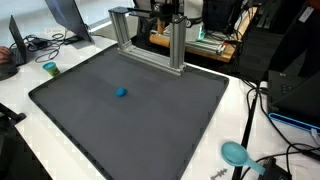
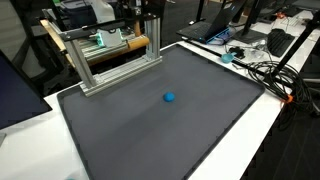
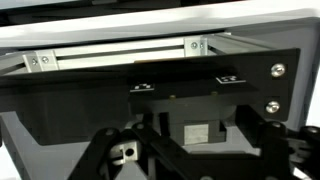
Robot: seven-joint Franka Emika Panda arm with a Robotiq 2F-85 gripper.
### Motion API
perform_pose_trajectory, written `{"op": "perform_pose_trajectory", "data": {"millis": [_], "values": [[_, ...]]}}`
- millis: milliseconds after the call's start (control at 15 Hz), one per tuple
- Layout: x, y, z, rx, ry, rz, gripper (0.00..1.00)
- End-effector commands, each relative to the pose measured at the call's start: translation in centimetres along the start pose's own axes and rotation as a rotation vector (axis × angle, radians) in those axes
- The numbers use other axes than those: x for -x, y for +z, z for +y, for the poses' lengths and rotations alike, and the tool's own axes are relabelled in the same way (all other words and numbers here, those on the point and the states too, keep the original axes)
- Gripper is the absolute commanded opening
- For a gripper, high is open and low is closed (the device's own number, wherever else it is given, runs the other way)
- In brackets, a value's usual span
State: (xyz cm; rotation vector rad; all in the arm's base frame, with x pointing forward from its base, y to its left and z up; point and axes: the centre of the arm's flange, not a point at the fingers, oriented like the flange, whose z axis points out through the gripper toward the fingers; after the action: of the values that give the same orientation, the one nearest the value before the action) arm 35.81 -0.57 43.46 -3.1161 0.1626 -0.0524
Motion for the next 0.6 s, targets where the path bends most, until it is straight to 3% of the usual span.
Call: {"op": "perform_pose_trajectory", "data": {"millis": [0, 200, 333, 533], "values": [[0.07, 0.86, 0.18, 0.019, -0.006, 0.011, 0.84], [0.12, 0.95, 0.3, 0.022, -0.007, 0.011, 0.79], [0.1, 0.94, 0.39, 0.027, -0.01, 0.011, 0.56], [0.09, 0.97, 0.39, 0.044, -0.019, 0.008, 0.34]]}}
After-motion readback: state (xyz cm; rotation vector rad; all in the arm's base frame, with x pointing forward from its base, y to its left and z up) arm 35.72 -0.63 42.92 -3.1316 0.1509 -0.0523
